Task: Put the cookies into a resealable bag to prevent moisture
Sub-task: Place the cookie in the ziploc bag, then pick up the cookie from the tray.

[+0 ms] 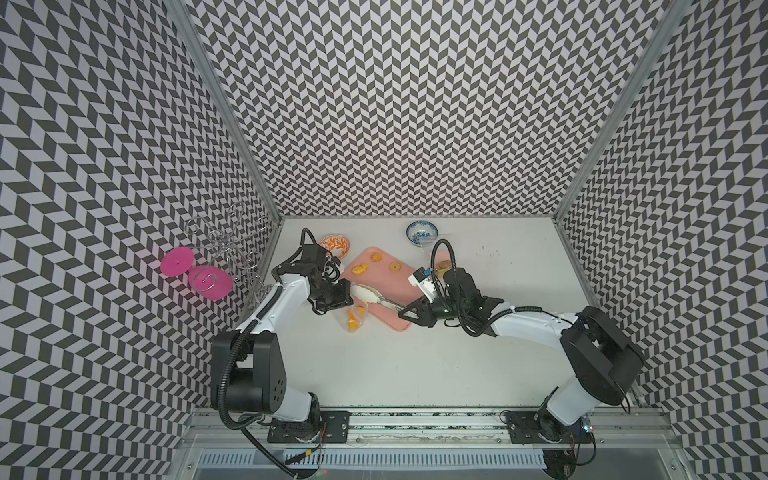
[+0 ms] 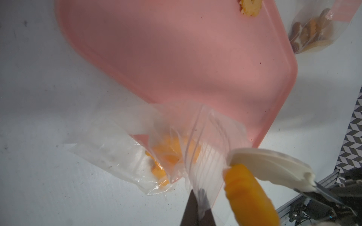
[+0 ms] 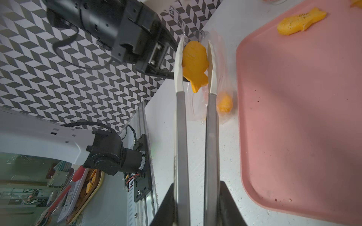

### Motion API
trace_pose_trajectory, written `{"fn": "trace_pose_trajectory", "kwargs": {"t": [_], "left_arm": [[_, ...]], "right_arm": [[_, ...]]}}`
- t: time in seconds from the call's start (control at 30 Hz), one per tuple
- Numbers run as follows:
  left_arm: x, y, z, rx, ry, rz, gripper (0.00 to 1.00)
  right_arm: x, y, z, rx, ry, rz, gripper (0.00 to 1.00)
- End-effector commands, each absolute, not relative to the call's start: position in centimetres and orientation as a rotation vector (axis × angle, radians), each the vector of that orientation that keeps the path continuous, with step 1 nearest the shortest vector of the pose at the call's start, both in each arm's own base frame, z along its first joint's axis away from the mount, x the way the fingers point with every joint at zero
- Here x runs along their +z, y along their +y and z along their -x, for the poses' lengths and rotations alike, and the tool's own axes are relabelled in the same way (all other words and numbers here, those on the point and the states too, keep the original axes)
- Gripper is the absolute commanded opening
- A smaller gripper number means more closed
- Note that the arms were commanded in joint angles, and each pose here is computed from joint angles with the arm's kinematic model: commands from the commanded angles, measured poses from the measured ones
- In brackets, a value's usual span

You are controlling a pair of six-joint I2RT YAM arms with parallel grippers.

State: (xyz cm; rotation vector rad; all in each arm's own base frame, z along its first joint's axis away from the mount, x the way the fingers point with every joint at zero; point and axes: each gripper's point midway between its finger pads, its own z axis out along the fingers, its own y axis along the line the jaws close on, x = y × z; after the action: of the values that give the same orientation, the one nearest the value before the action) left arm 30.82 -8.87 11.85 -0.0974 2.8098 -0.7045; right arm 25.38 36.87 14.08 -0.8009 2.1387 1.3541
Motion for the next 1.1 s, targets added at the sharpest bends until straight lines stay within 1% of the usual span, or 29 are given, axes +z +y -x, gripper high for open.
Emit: {"fn": "trace_pose_trajectory", "kwargs": {"t": [0.0,0.23,0.5,0.67,0.77,0.93,1.0,1.07], "left_arm": [[12.8,-8.6,-30.8,-0.748,2.764,0.113,0.00],[12.8,-8.7,-30.7,-0.768,2.760,0.110,0.00],[13.2,-8.7,-30.8,-0.770,2.752,0.111,0.00],[13.9,-8.8,-30.9,-0.779,2.735,0.110,0.00],[14.3,-8.7,-30.9,-0.768,2.727,0.111,0.00],[14.7,-8.7,-30.7,-0.773,2.723,0.111,0.00],[15.0,-8.8,-30.7,-0.777,2.715,0.115,0.00],[15.3,-8.9,-30.6,-0.781,2.709,0.114,0.00]], "right_arm": [[16.7,38.2,-25.8,1.430,2.013,0.795,0.25],[16.0,38.9,-25.5,1.449,2.031,0.793,0.29],[16.6,38.9,-26.4,1.381,2.030,0.793,0.42],[17.6,38.2,-26.9,1.338,2.009,0.791,0.42],[19.3,36.7,-27.7,1.317,1.967,0.754,0.41],[21.1,33.4,-29.7,1.195,1.940,0.713,0.42],[20.6,32.2,-30.8,1.091,1.962,0.721,0.42],[19.7,31.0,-32.2,0.929,1.993,0.756,0.42]]}}
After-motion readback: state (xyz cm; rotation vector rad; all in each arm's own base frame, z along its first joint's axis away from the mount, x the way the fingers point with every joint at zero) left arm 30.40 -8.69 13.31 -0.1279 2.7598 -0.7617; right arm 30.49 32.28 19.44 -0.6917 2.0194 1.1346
